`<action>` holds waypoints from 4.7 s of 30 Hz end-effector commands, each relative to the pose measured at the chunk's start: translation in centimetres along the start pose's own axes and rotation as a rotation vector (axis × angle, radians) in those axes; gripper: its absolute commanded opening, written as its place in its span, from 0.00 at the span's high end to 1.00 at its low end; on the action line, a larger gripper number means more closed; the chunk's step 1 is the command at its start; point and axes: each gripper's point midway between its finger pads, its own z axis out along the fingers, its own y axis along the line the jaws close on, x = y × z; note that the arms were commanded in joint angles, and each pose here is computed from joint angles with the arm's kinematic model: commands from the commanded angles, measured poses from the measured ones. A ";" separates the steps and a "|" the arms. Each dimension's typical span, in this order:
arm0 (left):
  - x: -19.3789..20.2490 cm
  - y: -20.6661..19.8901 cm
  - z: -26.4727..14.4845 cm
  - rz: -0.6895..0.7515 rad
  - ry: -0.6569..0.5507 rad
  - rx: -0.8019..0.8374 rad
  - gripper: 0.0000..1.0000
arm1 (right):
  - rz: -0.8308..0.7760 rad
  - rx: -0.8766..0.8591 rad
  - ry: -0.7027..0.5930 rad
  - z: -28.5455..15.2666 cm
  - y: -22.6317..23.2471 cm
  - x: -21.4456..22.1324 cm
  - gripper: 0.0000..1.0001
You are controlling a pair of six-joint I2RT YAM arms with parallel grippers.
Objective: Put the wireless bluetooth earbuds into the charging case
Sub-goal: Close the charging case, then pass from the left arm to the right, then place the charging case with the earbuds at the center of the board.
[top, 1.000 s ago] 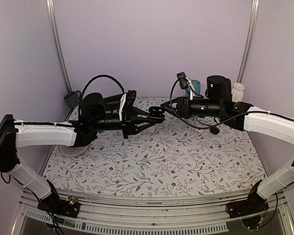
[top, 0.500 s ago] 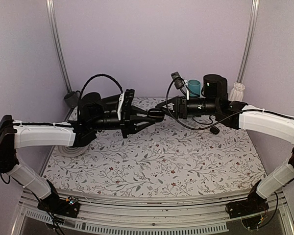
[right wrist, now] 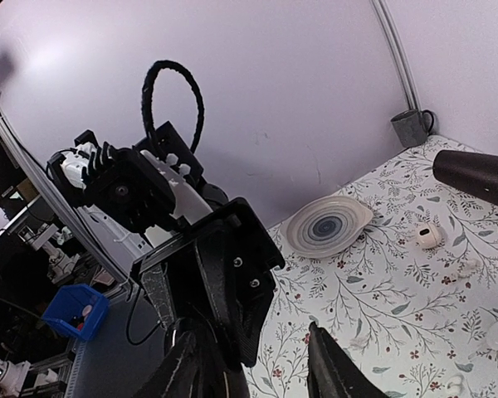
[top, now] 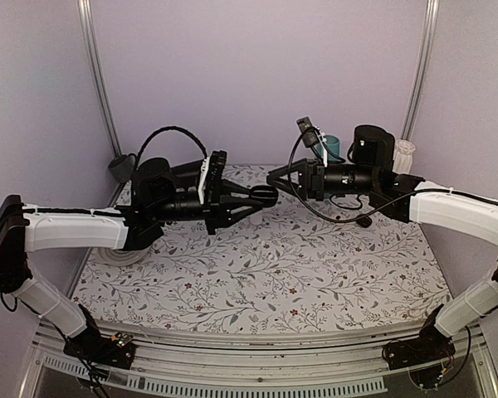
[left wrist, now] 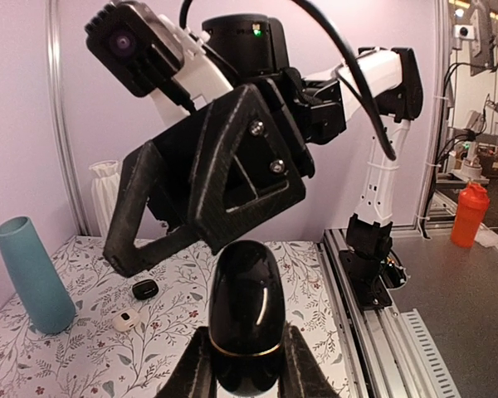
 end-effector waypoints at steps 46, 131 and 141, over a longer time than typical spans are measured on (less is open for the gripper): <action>-2.3 -0.3 0.1 -0.146 -0.111 0.100 1.00 | -0.138 -0.065 -0.160 -4.1 3.0 1.3 0.26; 0.8 6.9 -2.4 -0.326 -0.059 -0.253 0.04 | 0.433 0.487 -0.112 -8.3 -20.6 6.7 0.97; -1.2 6.4 -2.5 -0.305 -0.093 -0.243 0.04 | 0.625 0.606 -0.064 -9.0 -28.8 11.3 0.96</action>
